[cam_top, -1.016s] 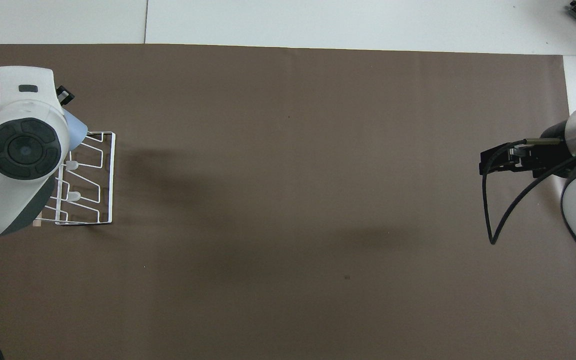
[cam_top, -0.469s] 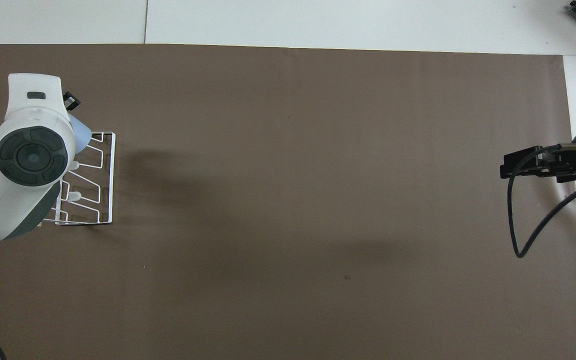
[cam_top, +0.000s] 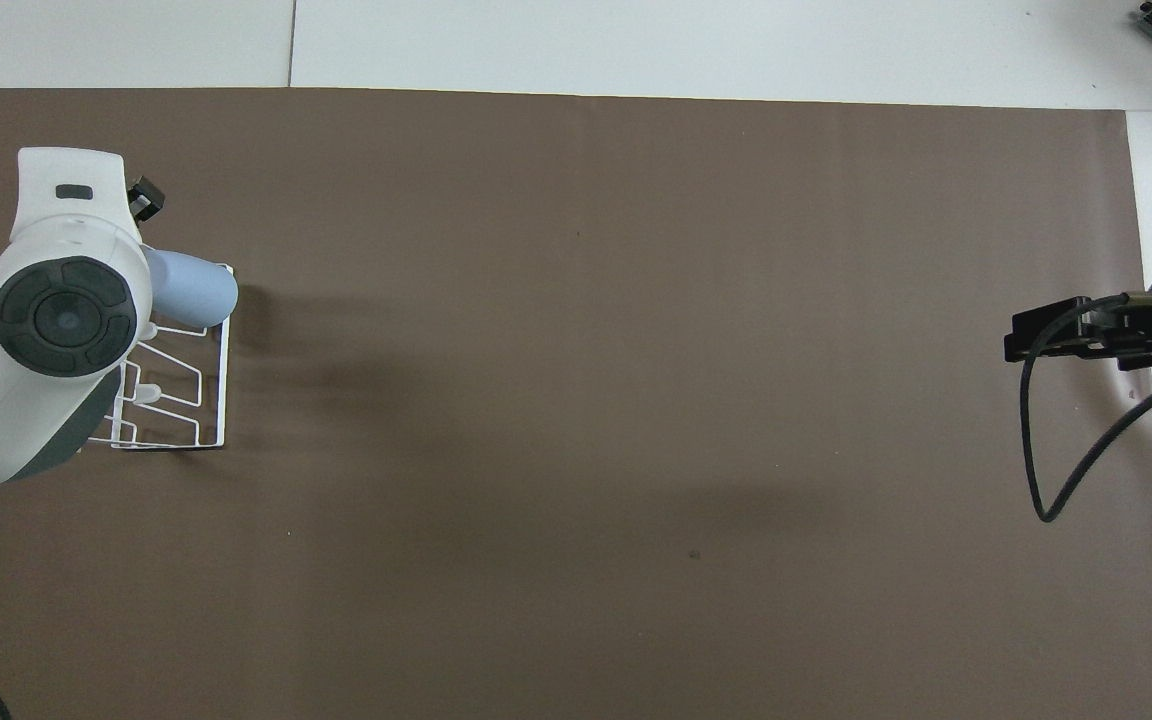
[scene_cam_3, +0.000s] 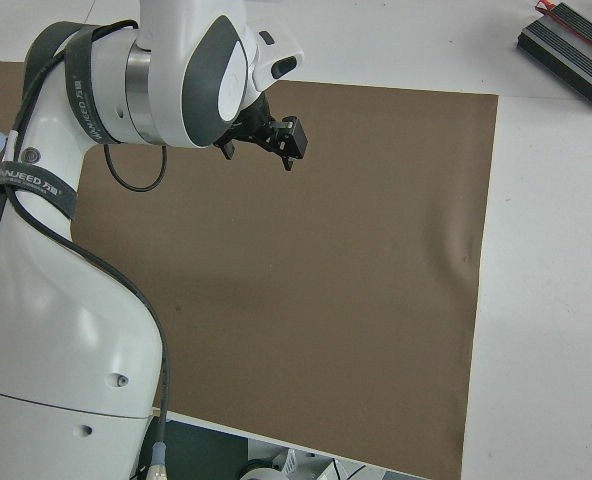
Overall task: Hang cup on cup holder
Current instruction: 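Lower the cup onto the rack hook with the left gripper, then open the left gripper and pull it back from the cup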
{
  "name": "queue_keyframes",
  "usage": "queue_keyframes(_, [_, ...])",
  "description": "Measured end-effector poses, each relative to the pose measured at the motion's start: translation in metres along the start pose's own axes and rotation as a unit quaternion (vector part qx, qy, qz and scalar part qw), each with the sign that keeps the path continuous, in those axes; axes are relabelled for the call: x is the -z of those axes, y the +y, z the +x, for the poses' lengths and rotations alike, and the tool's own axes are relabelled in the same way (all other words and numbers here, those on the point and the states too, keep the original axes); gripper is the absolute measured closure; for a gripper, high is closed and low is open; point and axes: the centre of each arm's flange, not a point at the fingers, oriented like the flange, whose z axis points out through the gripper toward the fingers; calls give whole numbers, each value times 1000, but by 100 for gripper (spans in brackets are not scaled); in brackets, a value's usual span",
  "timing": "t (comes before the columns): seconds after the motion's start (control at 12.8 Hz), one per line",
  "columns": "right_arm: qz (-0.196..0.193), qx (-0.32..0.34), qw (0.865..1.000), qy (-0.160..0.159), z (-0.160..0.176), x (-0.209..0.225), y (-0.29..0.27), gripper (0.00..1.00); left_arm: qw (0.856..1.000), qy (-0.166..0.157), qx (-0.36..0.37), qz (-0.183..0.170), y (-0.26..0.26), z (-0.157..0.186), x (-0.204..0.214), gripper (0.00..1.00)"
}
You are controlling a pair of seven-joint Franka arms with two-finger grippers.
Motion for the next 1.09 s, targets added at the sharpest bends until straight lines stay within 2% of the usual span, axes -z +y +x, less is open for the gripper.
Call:
queue_keyframes(0.23, [0,0,1000,3,-2,4,0,0,1000,9,-16,-6,5,12,12,0])
queue_keyframes(0.39, [0,0,1000,3,-2,3,0,0,1000,-11,-16,-14,7,15,17,0])
queue_keyframes(0.62, [0,0,1000,3,-2,3,0,0,997,-75,-4,-28,11,29,32,0])
queue_keyframes(0.78, [0,0,1000,3,-2,3,0,0,991,-129,-11,-37,9,42,47,0])
queue_keyframes(0.86, [0,0,1000,3,-2,3,0,0,986,-159,-25,-45,4,49,55,0])
queue_keyframes(1.09, [0,0,1000,3,-2,3,0,0,971,-220,-76,-61,-26,75,68,0])
